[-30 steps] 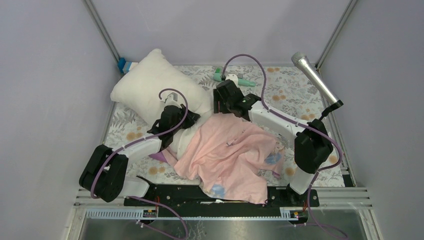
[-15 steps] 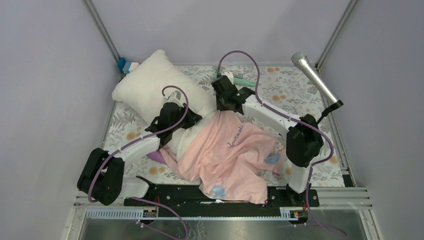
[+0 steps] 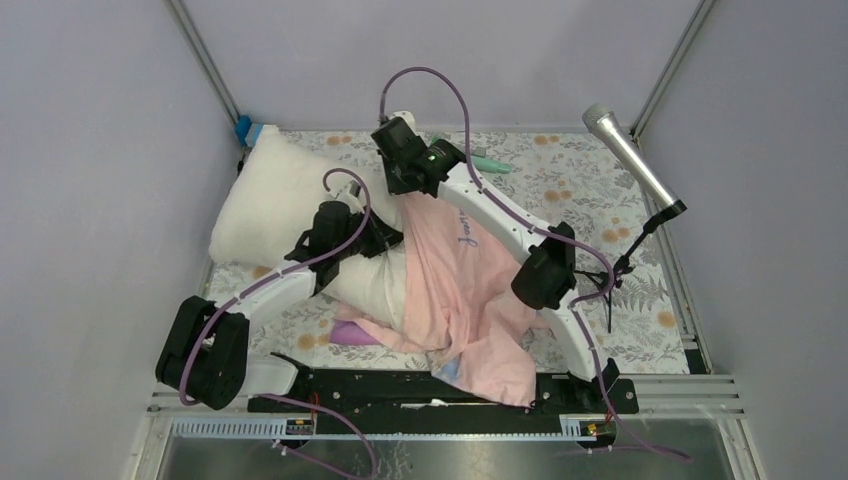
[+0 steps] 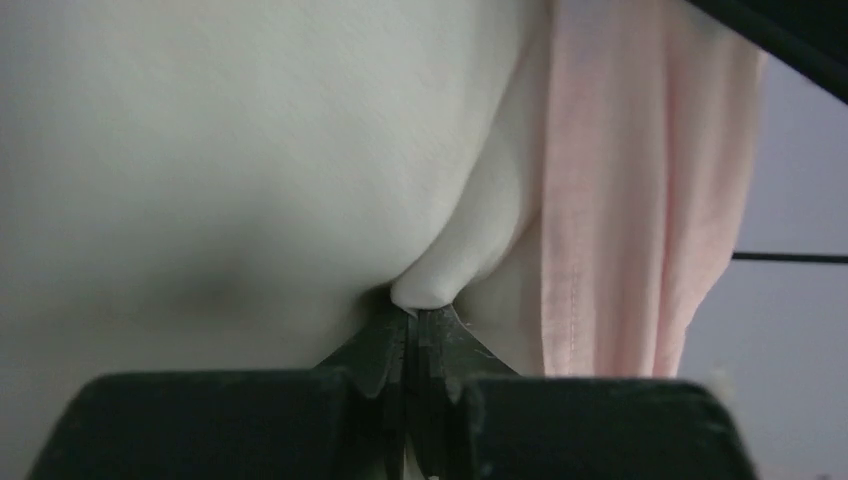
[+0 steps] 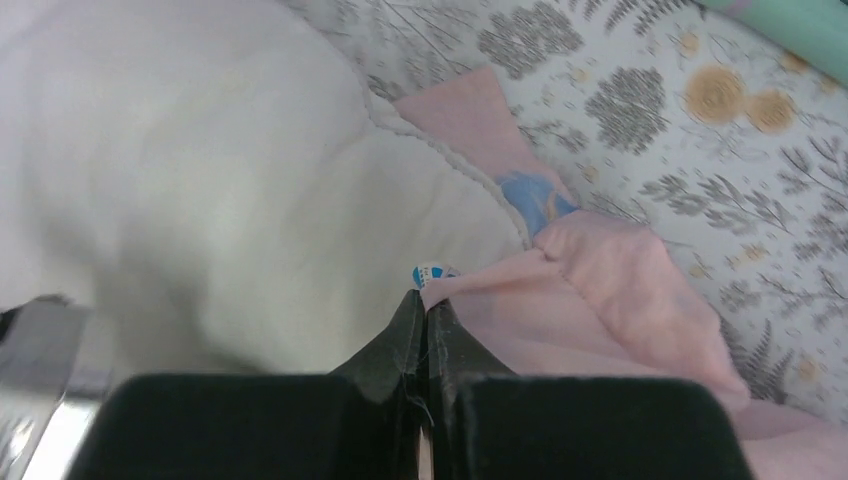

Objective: Put the pillow into the pillowcase

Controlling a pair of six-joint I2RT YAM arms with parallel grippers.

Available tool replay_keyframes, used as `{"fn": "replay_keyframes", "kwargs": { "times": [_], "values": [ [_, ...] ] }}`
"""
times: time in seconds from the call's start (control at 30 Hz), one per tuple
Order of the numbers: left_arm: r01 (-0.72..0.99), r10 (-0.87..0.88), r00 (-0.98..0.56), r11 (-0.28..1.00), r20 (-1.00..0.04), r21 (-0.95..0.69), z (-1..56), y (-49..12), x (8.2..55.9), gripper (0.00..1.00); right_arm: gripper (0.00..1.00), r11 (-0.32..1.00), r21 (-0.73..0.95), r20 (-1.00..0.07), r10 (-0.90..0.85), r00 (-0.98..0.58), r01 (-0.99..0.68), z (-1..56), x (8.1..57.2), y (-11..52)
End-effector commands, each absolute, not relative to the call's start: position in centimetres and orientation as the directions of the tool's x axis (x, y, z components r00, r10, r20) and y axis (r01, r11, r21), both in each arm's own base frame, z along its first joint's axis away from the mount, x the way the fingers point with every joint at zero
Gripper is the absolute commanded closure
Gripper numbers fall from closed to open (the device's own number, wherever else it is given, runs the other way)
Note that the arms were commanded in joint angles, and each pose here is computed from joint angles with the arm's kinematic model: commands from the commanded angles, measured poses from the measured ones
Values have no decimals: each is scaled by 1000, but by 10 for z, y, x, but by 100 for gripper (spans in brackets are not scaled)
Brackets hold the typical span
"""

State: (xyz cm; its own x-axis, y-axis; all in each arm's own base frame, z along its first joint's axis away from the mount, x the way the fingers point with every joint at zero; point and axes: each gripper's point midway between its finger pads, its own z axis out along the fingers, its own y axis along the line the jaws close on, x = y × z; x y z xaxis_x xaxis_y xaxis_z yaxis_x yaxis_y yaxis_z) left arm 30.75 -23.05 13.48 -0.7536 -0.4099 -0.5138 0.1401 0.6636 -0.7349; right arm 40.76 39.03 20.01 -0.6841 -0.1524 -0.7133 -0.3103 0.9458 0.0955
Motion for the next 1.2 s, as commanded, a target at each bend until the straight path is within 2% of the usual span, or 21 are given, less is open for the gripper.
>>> {"fn": "replay_keyframes", "kwargs": {
  "times": [0.0, 0.07, 0.13, 0.27, 0.4, 0.5, 0.53, 0.6, 0.67, 0.73, 0.87, 0.93, 1.07, 1.17],
  "values": [
    [-162, -494, -862, 486, -117, -859, 97, -230, 268, 100, 100, 795, 343, -827, 4, -562, -499, 299, 388, 475],
    [-233, -606, -794, 385, -54, -893, 109, -219, 287, 100, 100, 767, 366, -828, 10, -561, -526, 305, 383, 479],
    [-248, -683, -728, 331, -50, -910, 124, -212, 313, 100, 100, 739, 381, -831, 11, -556, -556, 310, 377, 482],
    [-253, -774, -632, 253, -38, -934, 142, -203, 365, 100, 91, 705, 391, -833, -3, -553, -592, 319, 365, 481],
    [-239, -802, -597, 162, 13, -957, 157, -200, 411, 100, 70, 716, 359, -841, -30, -540, -599, 327, 357, 466],
    [-184, -795, -606, 146, -4, -972, 170, -205, 436, 100, 45, 752, 328, -838, -47, -543, -572, 323, 352, 447],
    [-149, -780, -626, 144, -19, -978, 176, -209, 441, 100, 40, 767, 321, -844, -36, -536, -556, 328, 351, 438],
    [-107, -749, -661, 152, -44, -983, 182, -216, 446, 100, 34, 802, 296, -838, -41, -544, -518, 321, 345, 418],
    [-85, -735, -672, 196, -89, -977, 187, -216, 445, 100, 34, 831, 282, -828, -42, -559, -479, 307, 339, 399],
    [-64, -715, -677, 290, -172, -955, 195, -213, 440, 93, 37, 858, 281, -819, -20, -574, -431, 293, 330, 378],
    [-30, -657, -681, 468, -325, -883, 206, -200, 422, 67, 47, 882, 309, -795, 34, -606, -356, 264, 303, 346],
    [-17, -630, -678, 529, -379, -849, 212, -193, 412, 55, 49, 888, 309, -785, 35, -619, -342, 248, 288, 340],
    [16, -549, -680, 652, -486, -758, 222, -181, 383, 41, 49, 888, 313, -770, 31, -637, -337, 227, 262, 340],
    [41, -430, -674, 789, -600, -612, 223, -175, 356, 25, 48, 889, 331, -748, 42, -663, -317, 205, 249, 338]
  ]
}}
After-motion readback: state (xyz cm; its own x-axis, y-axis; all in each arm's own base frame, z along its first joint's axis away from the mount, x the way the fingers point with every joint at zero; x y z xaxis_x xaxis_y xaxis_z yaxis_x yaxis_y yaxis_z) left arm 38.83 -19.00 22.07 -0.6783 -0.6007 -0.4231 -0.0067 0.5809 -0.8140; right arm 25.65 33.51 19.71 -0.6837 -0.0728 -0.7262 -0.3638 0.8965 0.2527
